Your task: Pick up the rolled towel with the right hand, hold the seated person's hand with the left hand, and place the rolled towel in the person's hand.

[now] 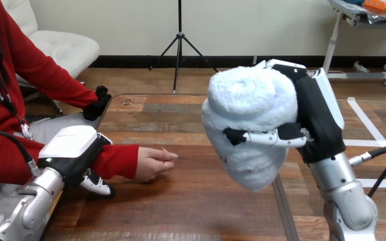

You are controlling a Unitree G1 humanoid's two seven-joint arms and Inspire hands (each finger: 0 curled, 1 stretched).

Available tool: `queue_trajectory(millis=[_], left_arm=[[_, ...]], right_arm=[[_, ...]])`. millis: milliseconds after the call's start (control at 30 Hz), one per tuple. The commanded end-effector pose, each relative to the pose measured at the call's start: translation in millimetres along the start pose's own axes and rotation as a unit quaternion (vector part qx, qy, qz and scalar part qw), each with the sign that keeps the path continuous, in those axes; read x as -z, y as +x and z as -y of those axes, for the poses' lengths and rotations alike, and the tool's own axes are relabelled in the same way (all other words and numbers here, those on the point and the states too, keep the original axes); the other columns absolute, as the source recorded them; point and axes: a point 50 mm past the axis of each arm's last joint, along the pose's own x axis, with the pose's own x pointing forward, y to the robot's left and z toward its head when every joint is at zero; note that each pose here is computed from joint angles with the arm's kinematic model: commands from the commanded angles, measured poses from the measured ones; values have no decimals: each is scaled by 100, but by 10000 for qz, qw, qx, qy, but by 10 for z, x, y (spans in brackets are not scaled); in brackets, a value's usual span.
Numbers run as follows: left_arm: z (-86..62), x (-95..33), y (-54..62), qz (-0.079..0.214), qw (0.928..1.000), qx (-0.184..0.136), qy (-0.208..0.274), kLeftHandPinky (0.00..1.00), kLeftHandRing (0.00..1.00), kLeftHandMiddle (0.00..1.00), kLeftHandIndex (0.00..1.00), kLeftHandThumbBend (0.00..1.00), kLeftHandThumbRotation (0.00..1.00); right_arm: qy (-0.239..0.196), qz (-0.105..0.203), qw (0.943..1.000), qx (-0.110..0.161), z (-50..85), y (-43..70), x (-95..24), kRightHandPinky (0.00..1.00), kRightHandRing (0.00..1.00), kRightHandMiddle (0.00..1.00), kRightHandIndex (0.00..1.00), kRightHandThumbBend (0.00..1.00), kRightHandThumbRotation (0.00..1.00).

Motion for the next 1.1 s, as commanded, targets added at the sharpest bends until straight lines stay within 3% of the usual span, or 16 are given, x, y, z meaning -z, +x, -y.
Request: queue_trajectory(millis=[0, 233, 533, 733, 1067], left_arm=[[-296, -348, 193, 743, 9941, -742, -282, 31, 36, 41, 43, 89, 0], [-325, -376, 195, 776, 9934, -756, -369, 32, 36, 41, 43, 89, 0], [-367, -424, 188, 843, 9921, -854, -376, 35, 37, 42, 43, 88, 0], [-398, -461, 172, 976, 9895, -993, -395, 35, 37, 42, 43, 89, 0], [-461, -519, 152, 1122, 9865, -1105, -441, 36, 37, 41, 42, 89, 0]], right_arm=[[11, 524, 9985, 168, 25, 329, -115, 1, 5, 8, 6, 51, 0], [108, 463, 9988, 134, -9, 401, -84, 1, 4, 7, 6, 48, 0], [609, 383, 9974, 58, -80, 514, -46, 0, 4, 7, 5, 40, 0], [465, 277, 9985, 63, -97, 568, -15, 0, 4, 7, 5, 37, 0], [271, -11, 9996, 25, -117, 640, 90, 0, 4, 7, 5, 42, 0]])
